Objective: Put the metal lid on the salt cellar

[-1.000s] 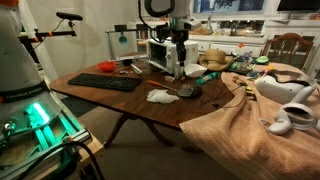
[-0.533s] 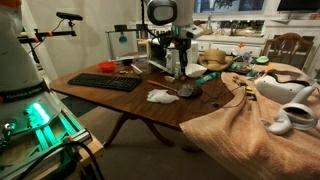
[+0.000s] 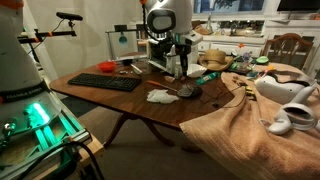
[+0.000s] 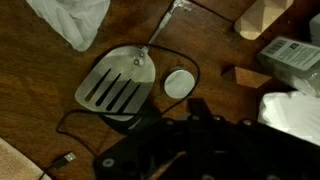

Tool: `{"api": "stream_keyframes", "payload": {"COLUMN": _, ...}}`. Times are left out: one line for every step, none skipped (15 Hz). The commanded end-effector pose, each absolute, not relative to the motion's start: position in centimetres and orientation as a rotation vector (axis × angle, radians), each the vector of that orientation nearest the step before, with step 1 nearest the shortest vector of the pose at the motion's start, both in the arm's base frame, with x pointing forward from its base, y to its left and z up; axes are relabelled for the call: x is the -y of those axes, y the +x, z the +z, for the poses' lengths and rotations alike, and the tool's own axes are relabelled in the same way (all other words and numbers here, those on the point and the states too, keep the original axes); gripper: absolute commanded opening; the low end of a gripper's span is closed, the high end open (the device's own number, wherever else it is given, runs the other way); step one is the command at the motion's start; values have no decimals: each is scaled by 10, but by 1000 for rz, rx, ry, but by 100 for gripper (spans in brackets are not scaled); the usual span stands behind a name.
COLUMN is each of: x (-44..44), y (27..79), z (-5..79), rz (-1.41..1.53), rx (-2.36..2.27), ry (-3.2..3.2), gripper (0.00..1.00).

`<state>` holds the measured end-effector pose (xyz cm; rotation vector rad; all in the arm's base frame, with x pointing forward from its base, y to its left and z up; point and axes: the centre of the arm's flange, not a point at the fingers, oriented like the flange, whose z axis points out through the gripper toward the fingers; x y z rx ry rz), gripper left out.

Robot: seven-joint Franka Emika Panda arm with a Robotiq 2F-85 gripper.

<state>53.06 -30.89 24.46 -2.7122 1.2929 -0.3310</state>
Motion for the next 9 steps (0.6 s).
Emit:
{"api": "stream_keyframes", "payload": {"x": 309, "y": 530, "z": 245, "rz": -332, "rx": -1295, "ry": -2711, "gripper": 0}}
{"api": "stream_keyframes", "payload": {"x": 312, "y": 533, "z": 238, "rz": -316, "rx": -1299, "ry": -2709, "gripper": 0}}
{"api": "stream_keyframes", "payload": {"x": 314, "y": 534, "z": 235, "rz": -303, "rx": -1307, "ry": -2705, "gripper": 0}}
{"api": "stream_keyframes", "payload": {"x": 317, "y": 535, "z": 230, "rz": -294, "rx": -1314, "ry": -2705, "gripper": 0}}
{"api": "stream_keyframes", "payload": {"x": 319, "y": 535, "z": 226, "rz": -280, "rx": -1317, "ry": -2706, "gripper": 0}}
{"api": "stream_keyframes", "payload": {"x": 321, "y": 535, "z": 221, "rz": -272, "rx": -1322, "ry": -2701, "gripper": 0}}
{"api": "stream_keyframes", "payload": {"x": 323, "y": 536, "z": 216, "rz": -280, "rx": -1326, "ry": -2697, "gripper": 0}}
{"api": "stream_keyframes", "payload": {"x": 325, "y": 536, "z": 213, "rz": -266, "rx": -1333, "ry": -2697, "gripper": 0}}
{"api": "stream_keyframes", "payload": {"x": 327, "y": 537, "z": 209, "rz": -262, "rx": -1339, "ry": -2694, "gripper": 0}}
